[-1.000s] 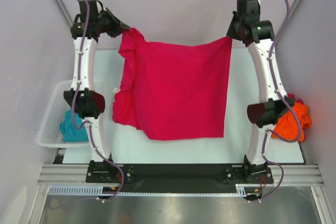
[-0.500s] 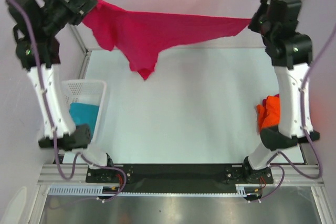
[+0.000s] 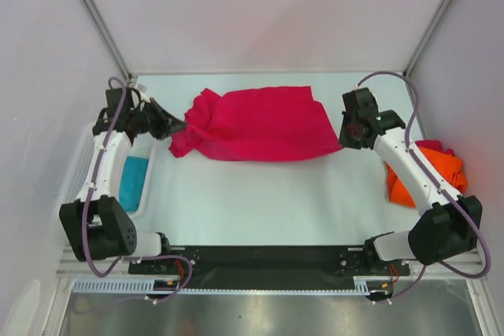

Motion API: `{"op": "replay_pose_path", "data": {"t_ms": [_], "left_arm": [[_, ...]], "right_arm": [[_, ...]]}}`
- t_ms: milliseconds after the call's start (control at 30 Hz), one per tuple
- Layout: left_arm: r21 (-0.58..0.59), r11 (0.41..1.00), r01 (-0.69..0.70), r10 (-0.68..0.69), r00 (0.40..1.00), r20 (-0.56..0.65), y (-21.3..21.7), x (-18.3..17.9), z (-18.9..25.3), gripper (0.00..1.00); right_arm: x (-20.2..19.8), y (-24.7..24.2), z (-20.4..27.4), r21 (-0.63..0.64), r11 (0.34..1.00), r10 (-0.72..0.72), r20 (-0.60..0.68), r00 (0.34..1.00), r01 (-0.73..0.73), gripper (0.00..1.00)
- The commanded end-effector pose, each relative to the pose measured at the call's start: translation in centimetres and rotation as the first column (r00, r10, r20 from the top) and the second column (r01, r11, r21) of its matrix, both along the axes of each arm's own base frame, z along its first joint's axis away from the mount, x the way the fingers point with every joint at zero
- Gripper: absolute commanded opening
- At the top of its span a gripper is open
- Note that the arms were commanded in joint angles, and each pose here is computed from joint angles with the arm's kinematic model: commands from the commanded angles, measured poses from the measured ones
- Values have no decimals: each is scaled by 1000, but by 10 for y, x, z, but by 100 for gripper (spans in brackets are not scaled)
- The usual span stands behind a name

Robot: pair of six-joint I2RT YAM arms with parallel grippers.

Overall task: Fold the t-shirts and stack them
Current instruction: Flatten out the tshirt

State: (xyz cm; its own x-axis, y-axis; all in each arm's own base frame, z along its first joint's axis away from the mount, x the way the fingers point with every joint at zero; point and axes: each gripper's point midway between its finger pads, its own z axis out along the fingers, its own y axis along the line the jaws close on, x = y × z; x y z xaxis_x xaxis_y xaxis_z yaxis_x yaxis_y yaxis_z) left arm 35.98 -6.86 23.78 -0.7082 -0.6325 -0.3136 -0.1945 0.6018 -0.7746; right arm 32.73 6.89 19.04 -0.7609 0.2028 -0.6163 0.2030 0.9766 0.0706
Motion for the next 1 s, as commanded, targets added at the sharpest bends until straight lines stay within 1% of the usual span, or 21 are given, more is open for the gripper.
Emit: {"op": "replay_pose_path", "data": {"t_ms": [0,33,67,100,133,267,300,333,433,833,967], "left_arm": [[20,999,49,-51,983,175,-13,-35,32,0],[13,998,57,-58,979,196,-17,-44,37,0],[2,999,55,-54,982,179,-19,-50,30,0],[-15,999,49,-46,983,180,-20,-54,31,0],[-26,998,62,-56,978,203,-24,-62,37,0],[-43,995,85,-74,974,212,-30,-80,42,0],[-55,995,84,-70,975,210,-31,-84,43,0],[-60,994,92,-76,971,227,-34,-91,47,0],[-74,993,90,-71,972,226,-36,-102,44,0],[-71,993,98,-83,977,195,-38,-113,31,0],[-70,993,93,-79,980,181,-36,-105,23,0]], "right_arm": [[-19,9,26,86,996,-18,98,995,10,0],[-24,9,27,89,996,-21,103,994,11,0],[-27,10,27,85,996,-18,101,995,10,0],[-31,9,28,83,996,-22,96,995,14,0],[-34,9,31,80,997,-18,101,995,10,0],[-46,3,41,59,998,-34,105,994,28,0],[-51,0,40,49,998,-35,90,995,30,0],[-54,-1,41,50,998,-42,93,995,38,0],[-65,-7,42,37,998,-49,82,995,46,0],[-94,-21,44,16,998,-68,53,996,68,0],[-89,-19,38,6,998,-63,40,997,63,0]]}}
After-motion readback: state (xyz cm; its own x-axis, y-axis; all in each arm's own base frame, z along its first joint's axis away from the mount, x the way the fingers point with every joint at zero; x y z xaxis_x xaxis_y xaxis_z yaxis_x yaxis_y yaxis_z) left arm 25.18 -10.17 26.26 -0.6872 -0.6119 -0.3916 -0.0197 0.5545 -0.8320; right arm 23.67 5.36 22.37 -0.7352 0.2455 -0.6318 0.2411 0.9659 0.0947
